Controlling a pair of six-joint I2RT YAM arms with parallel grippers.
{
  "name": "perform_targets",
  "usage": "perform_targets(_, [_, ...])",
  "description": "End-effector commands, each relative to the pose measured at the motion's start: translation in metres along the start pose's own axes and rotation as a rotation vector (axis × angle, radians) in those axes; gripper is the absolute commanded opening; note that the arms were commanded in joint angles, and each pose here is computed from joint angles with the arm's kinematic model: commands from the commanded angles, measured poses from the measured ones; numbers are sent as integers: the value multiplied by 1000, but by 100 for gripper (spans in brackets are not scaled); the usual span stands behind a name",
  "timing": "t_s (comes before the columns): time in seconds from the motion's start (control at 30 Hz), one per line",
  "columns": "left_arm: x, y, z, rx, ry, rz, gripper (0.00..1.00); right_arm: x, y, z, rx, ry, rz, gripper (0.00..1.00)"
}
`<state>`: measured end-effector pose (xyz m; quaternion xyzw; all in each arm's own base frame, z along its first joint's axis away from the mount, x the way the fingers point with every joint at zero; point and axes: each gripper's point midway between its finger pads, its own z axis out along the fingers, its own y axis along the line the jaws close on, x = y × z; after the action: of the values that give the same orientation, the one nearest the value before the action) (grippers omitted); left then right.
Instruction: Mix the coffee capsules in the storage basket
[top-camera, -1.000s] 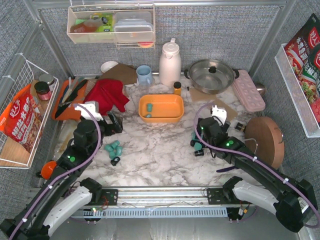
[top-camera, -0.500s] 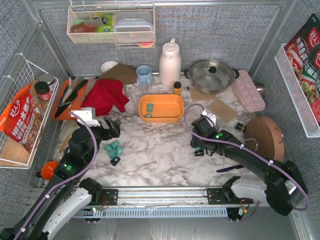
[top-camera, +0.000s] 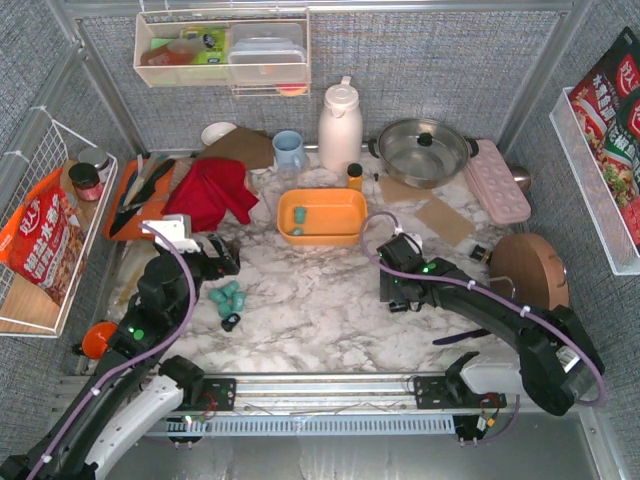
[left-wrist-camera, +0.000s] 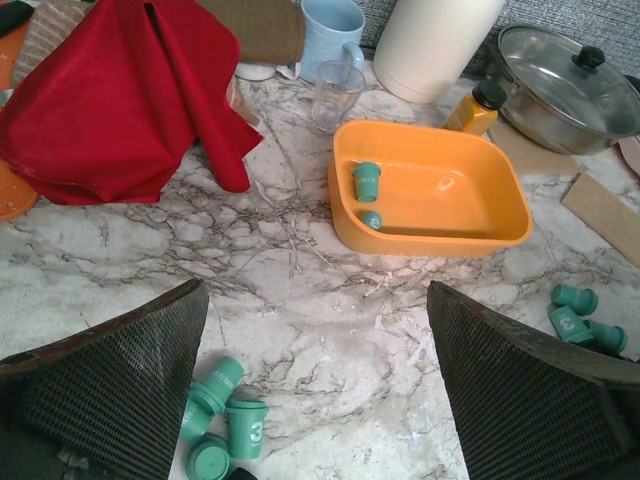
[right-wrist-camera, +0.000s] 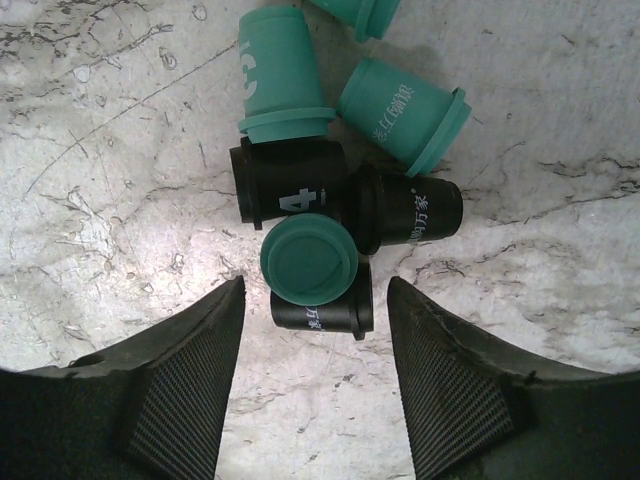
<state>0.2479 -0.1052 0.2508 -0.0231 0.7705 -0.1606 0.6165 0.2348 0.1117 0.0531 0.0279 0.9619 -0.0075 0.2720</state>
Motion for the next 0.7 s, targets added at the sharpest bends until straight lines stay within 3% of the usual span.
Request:
perform_targets(0.0, [-1, -1, 0, 4, -4, 7, 99, 0, 4, 6, -9, -1, -7, 63])
perform_targets(0.67, [0, -2, 0, 11, -1, 4, 99, -7, 3, 20, 43, 1, -43, 51])
